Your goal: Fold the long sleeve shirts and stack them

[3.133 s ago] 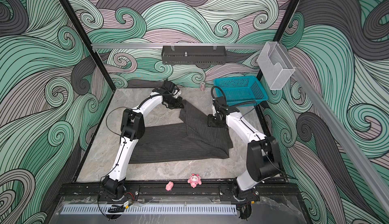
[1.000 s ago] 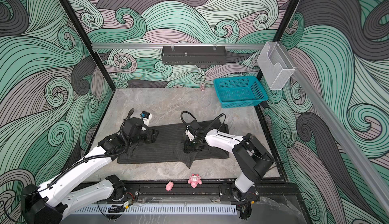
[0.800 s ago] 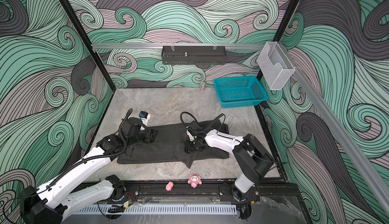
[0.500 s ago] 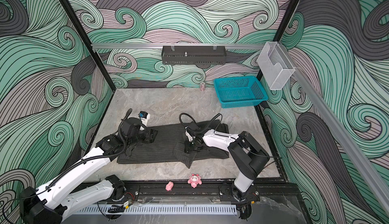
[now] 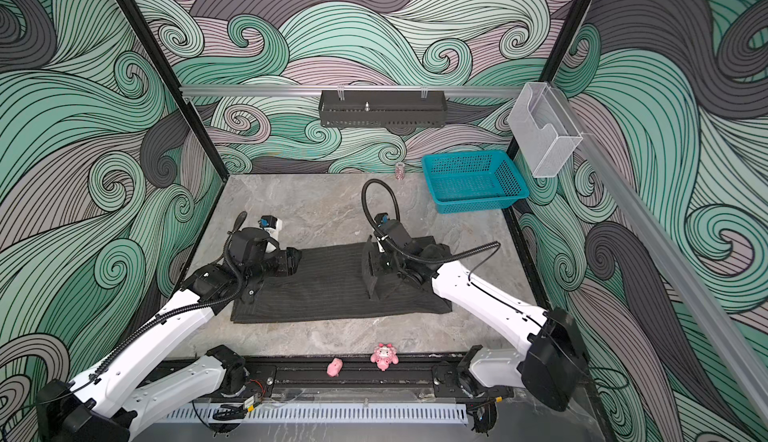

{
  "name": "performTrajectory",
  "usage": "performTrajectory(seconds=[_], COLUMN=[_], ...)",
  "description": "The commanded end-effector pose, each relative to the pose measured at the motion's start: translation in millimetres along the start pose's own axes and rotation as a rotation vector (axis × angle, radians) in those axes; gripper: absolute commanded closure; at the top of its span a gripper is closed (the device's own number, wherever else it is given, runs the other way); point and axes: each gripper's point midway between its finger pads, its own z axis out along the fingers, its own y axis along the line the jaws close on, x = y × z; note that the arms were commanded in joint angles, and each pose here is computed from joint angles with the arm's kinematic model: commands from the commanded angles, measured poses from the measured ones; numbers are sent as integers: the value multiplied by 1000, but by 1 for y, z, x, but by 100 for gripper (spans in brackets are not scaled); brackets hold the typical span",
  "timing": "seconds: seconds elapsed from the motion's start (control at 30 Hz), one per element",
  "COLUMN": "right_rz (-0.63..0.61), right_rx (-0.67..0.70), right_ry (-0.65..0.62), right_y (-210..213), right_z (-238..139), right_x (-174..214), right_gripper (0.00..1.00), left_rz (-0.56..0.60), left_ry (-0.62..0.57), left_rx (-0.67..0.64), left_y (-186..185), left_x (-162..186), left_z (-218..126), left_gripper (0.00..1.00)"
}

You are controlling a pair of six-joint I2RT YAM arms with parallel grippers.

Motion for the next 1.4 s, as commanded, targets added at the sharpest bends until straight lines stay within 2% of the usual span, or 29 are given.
performTrajectory(seconds=[0.0,0.13,0.27,0.4,0.43,0.5,0.57,0.67,0.77,0.87,1.07,1.23,1.37], right_rz=[-63,-117,-181,-225,-231,-234,-222,-200,-144,-81,19,42,51], right_rx=[153,160,122,48,27,-29,-51,-50,-26,17,89,109,112], right_ry=[-57,-36,31,91,102,122,126,93,73,71,71,82,87], right_y=[-19,10,59,109,118,135,137,121,86,44,-21,-38,-44], right_z=[19,60,101,120,121,118,109,86,63,47,32,23,18], right_x=[-17,-13,15,50,57,70,72,60,46,42,47,52,55], right_gripper=[100,100,100,93,89,62,51,41,37,36,37,37,38], left_rz=[-171,-293,-361,-397,-402,-410,-410,-389,-390,-401,-336,-352,-355], left_ry=[-3,-2,8,19,23,37,53,91,136,225,466,561,580], left_rx=[26,30,24,9,4,6,23,108,248,320,347,266,202], left_y=[6,20,32,43,46,50,49,37,17,2,-29,-18,-6], left_x=[-22,-33,-35,-31,-30,-26,-22,-14,-3,17,58,88,102], left_z=[-8,-11,-18,-23,-24,-25,-25,-19,-6,14,60,93,96], left_gripper=[37,39,40,40,40,39,36,32,30,29,31,33,31])
